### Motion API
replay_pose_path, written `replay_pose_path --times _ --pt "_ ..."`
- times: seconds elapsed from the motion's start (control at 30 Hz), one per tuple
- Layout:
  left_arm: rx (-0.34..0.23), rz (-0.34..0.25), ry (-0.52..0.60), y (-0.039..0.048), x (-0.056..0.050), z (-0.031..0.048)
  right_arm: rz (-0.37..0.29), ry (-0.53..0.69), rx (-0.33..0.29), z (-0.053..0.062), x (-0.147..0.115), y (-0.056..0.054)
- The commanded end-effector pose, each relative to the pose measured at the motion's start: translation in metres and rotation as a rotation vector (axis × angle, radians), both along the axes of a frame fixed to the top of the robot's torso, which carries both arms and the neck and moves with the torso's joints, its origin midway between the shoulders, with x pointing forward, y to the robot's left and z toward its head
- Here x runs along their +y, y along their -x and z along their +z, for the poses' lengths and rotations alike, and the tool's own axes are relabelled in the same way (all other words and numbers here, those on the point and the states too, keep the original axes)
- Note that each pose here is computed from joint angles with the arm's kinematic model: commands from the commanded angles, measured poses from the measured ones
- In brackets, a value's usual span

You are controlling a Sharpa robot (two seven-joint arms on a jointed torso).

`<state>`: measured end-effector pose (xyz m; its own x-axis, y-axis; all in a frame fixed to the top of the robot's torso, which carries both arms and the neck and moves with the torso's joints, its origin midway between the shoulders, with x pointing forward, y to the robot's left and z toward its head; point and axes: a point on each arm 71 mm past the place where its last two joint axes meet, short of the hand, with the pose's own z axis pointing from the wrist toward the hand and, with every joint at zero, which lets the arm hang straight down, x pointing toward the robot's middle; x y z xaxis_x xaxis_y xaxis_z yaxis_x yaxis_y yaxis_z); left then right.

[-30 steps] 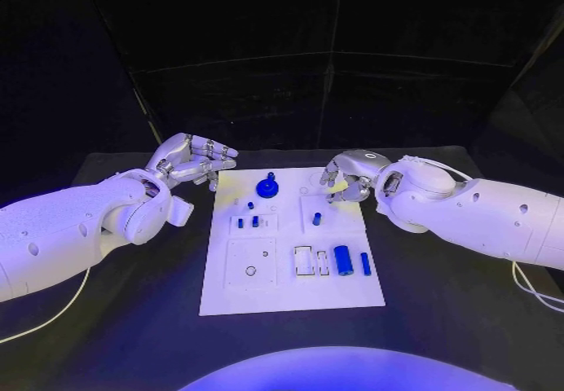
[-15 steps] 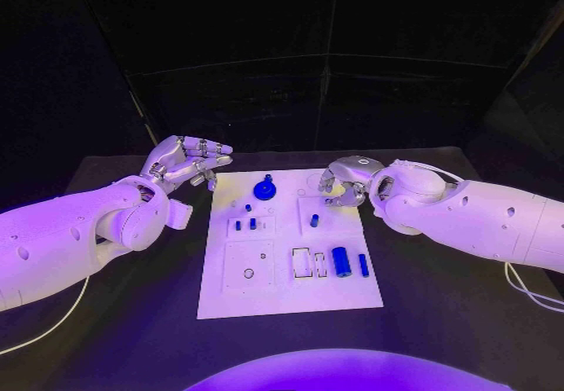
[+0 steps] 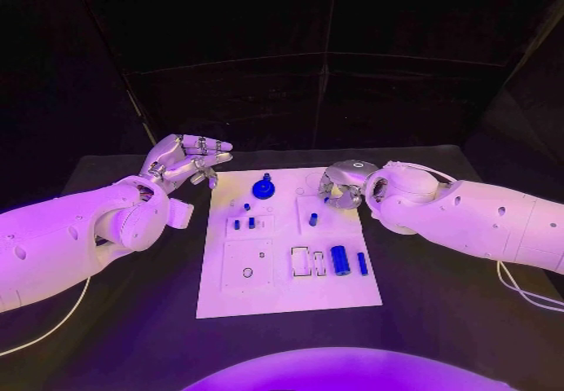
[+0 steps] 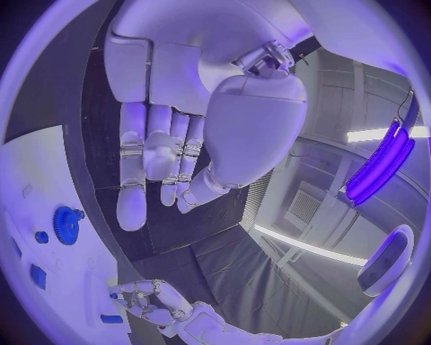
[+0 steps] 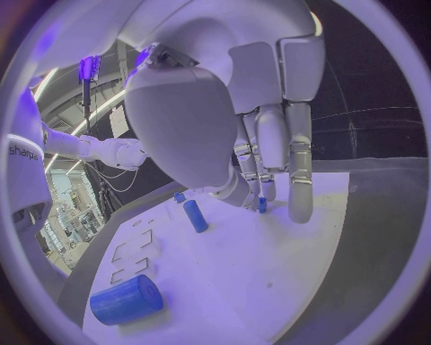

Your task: Assemble the parts on the task board

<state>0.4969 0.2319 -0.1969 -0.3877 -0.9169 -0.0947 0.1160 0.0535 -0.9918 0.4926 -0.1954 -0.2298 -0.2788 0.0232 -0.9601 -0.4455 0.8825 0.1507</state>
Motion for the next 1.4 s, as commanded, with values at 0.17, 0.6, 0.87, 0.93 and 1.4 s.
replay_pose_path --times 0.17,0.6,0.87,0.93,1.4 --pt "-0.004 -0.009 0.029 0.0009 -0.0013 0.0020 -0.008 0.027 0.022 -0.0032 -0.0002 -0.0011" --pt "0.007 -0.020 0.035 0.0007 -0.0046 0.0013 -0.015 0.025 0.045 -0.0058 0.0020 -0.0025" --pt "0.019 -0.018 0.031 0.0000 -0.0046 0.0002 -0.026 0.045 0.021 -0.0070 0.0030 -0.0037" --pt "0.021 -0.016 0.029 -0.0002 -0.0042 0.0000 -0.028 0.049 0.014 -0.0071 0.0033 -0.0038" --pt "0.028 -0.011 0.025 0.0004 -0.0027 -0.0003 -0.026 0.035 -0.040 -0.0021 0.0036 0.0001"
